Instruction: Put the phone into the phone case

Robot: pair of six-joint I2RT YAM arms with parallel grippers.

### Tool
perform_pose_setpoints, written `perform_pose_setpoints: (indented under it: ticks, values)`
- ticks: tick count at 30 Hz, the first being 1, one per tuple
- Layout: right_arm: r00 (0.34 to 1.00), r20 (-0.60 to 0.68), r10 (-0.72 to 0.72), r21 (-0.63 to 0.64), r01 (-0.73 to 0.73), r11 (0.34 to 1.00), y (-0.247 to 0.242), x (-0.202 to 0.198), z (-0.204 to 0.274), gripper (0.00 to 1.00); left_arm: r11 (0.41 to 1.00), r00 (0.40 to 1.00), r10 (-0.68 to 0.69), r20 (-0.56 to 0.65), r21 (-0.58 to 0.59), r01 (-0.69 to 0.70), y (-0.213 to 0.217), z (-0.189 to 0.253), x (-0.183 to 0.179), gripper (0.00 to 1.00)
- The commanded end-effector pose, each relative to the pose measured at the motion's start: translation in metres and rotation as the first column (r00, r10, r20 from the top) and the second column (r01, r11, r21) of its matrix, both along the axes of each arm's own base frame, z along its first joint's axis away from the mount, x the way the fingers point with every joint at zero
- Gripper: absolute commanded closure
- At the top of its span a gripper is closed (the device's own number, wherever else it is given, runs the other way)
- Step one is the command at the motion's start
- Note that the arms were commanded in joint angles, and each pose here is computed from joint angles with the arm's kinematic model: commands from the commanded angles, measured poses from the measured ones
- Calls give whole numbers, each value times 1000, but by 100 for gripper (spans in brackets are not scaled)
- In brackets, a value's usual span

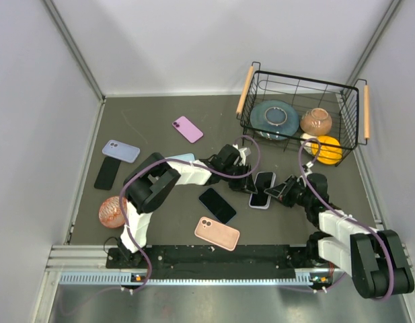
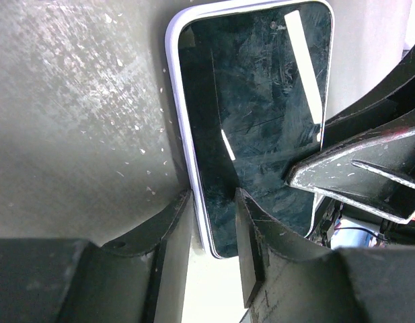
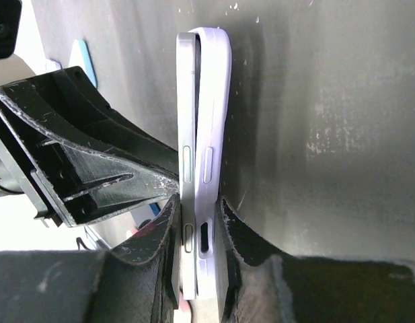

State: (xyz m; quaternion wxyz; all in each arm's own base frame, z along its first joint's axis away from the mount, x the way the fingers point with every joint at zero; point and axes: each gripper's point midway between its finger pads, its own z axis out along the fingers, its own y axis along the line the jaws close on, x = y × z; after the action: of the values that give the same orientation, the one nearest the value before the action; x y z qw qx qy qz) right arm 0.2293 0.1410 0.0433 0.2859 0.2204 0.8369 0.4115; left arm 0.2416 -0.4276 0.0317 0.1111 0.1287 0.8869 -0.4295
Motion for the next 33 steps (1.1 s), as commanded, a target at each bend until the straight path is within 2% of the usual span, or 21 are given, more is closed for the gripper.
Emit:
perform_pose_setpoints:
  ticks: [1, 7, 8, 10, 13, 18, 33]
  values:
    - [996, 66, 57, 47, -60, 997, 13, 10, 23, 98, 998, 1000, -19, -18, 55, 20, 8, -12, -14, 61]
    - [991, 94, 91, 88, -99, 991, 20, 13, 33, 100, 998, 1000, -22, -14, 52, 23, 8, -11, -14, 55]
    - [989, 96, 108, 98, -118, 988, 23, 11, 34, 88, 998, 1000, -22, -18, 57, 23, 9, -13, -15, 55]
    - [989, 99, 105, 104, -115, 988, 23, 11, 35, 74, 998, 1000, -21, -19, 58, 22, 9, -13, -14, 55]
    - [989, 119, 93, 102, -105, 989, 22, 11, 38, 69, 998, 999, -22, -25, 62, 24, 11, -16, -15, 56]
    - [984, 152, 97, 114, -115, 987, 23, 10, 43, 67, 998, 999, -15, -36, 59, 17, 13, -17, -14, 59]
    - [979, 178, 102, 133, -127, 983, 25, 10, 45, 68, 999, 999, -16, -48, 42, 18, 17, -15, -11, 57]
